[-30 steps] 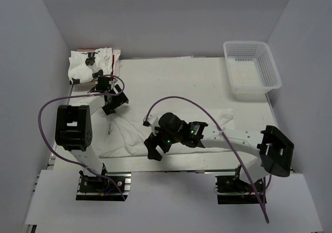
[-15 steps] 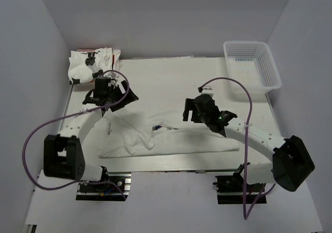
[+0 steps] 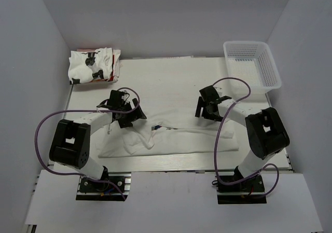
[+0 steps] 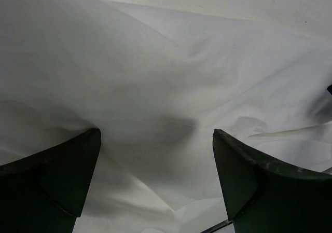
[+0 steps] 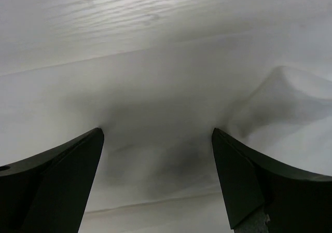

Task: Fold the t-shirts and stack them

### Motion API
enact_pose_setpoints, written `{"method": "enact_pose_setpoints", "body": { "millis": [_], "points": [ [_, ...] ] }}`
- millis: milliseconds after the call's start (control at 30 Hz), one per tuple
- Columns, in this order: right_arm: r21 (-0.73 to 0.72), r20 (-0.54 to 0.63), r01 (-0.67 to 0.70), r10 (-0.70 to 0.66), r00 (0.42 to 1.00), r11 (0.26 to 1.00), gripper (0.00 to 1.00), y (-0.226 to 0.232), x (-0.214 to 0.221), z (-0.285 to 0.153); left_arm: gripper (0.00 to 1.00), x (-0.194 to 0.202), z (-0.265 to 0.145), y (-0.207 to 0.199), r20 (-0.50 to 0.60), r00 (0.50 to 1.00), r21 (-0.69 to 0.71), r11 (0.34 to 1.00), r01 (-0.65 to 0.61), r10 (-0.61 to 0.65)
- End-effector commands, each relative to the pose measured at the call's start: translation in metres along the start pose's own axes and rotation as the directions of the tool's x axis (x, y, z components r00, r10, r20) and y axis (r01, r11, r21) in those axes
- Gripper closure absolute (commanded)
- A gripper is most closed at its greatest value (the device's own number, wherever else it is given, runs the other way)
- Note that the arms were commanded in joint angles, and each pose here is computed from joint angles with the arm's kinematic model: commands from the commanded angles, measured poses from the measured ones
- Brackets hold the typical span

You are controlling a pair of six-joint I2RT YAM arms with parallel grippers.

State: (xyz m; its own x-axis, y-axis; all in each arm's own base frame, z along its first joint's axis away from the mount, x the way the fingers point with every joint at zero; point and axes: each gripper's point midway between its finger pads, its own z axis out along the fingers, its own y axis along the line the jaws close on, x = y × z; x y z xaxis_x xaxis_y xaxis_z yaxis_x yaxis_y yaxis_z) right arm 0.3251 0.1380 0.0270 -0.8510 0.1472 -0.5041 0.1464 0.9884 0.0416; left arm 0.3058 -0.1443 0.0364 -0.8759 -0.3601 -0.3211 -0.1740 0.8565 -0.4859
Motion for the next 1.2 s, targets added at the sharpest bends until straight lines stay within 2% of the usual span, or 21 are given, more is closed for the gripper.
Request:
{"method": "enact_pose_setpoints", "body": {
  "millis": [0,67,133,167,200,267,333,433,533,567,633,667,800,833,900,933,1067,1100,1133,1167],
  "points": [
    [0.139,-0.035,-0.042,0.047,0.998,0.989,0.1,-0.046,0.011,-0.001,0.0,0.013,0.011,0.034,-0.029,0.999,-0.142,0.99,0.01,-0.015],
    [0.202,-0.008,-0.093,0.097,0.995,0.975,0.1,-0.07,0.007,-0.008,0.0,0.015,0.014,0.042,-0.037,0.999,-0.164,0.986,0.012,-0.018],
    [0.27,-0.023,-0.103,0.114,0.993,0.957,0.1,-0.095,0.023,-0.011,0.0,0.021,0.019,0.053,-0.059,0.998,-0.196,0.98,0.024,-0.036],
    [0.288,0.011,-0.178,0.183,0.983,0.941,0.1,-0.108,0.018,-0.019,0.0,0.021,0.019,0.054,-0.059,0.998,-0.196,0.98,0.024,-0.036],
    [0.318,-0.021,-0.174,0.191,0.981,0.932,0.1,-0.12,0.036,-0.022,0.0,0.024,0.021,0.062,-0.065,0.997,-0.233,0.972,0.025,-0.041],
    [0.328,0.049,-0.259,0.257,0.965,0.908,0.1,-0.135,0.03,-0.036,0.0,0.025,0.023,0.064,-0.078,0.996,-0.243,0.97,0.026,-0.046],
    [0.352,0.061,-0.284,0.281,0.958,0.892,0.1,-0.15,0.045,-0.046,0.0,0.025,0.025,0.064,-0.083,0.995,-0.247,0.969,0.026,-0.048],
    [0.312,0.134,-0.322,0.294,0.946,0.894,0.1,-0.158,0.032,-0.065,0.0,0.02,0.03,0.06,-0.082,0.996,-0.233,0.972,0.027,-0.047],
    [0.087,0.164,-0.236,0.219,0.962,0.968,0.1,-0.125,0.011,-0.077,0.0,0.017,0.037,0.057,-0.09,0.995,-0.223,0.975,0.028,-0.049],
    [-0.071,0.191,-0.21,0.22,0.957,0.975,0.1,-0.097,-0.003,-0.077,0.0,0.01,0.04,0.05,-0.082,0.996,-0.211,0.977,0.018,-0.036],
    [-0.184,0.237,-0.102,0.145,0.961,0.978,0.1,-0.078,-0.01,-0.084,0.0,0.005,0.052,0.049,-0.094,0.995,-0.222,0.975,0.0,-0.021],
    [-0.269,0.265,-0.074,0.148,0.953,0.96,0.1,-0.062,-0.021,-0.086,0.0,-0.01,0.056,0.039,-0.078,0.997,-0.21,0.978,-0.002,-0.015],
    [-0.359,0.205,0.01,0.068,0.976,0.933,0.1,-0.03,-0.016,-0.064,0.0,-0.043,0.086,0.027,-0.083,0.997,-0.208,0.978,-0.025,0.008],
    [-0.343,0.136,0.004,0.045,0.99,0.939,0.1,-0.028,0.001,-0.045,0.0,-0.072,0.092,0.012,-0.034,0.999,-0.192,0.98,-0.044,0.038],
    [-0.359,0.125,-0.013,0.062,0.99,0.933,0.1,-0.022,0.005,-0.037,0.0,-0.08,0.117,0.018,-0.068,0.996,-0.218,0.973,-0.078,0.065],
    [-0.365,0.095,-0.012,0.05,0.994,0.931,0.1,-0.018,0.014,-0.032,0.0,-0.114,0.122,-0.003,-0.012,0.994,-0.183,0.977,-0.109,0.108],
    [-0.317,0.001,-0.019,0.02,1.0,0.948,0.1,-0.024,0.056,-0.014,0.0,-0.161,0.171,-0.024,0.002,0.987,-0.146,0.976,-0.159,0.161],
    [-0.329,-0.027,-0.003,-0.006,1.0,0.944,0.1,-0.019,0.067,-0.013,0.0,-0.172,0.179,-0.029,0.017,0.986,-0.139,0.977,-0.161,0.165],
    [-0.361,-0.062,-0.002,-0.022,0.998,0.932,0.1,-0.013,0.078,-0.014,0.0,-0.209,0.176,-0.054,0.107,0.977,-0.106,0.979,-0.176,0.187],
    [-0.417,-0.113,0.007,-0.059,0.992,0.909,0.1,-0.001,0.097,-0.018,0.0,-0.209,0.199,-0.051,0.107,0.976,-0.085,0.98,-0.179,0.188]
  ]
}}
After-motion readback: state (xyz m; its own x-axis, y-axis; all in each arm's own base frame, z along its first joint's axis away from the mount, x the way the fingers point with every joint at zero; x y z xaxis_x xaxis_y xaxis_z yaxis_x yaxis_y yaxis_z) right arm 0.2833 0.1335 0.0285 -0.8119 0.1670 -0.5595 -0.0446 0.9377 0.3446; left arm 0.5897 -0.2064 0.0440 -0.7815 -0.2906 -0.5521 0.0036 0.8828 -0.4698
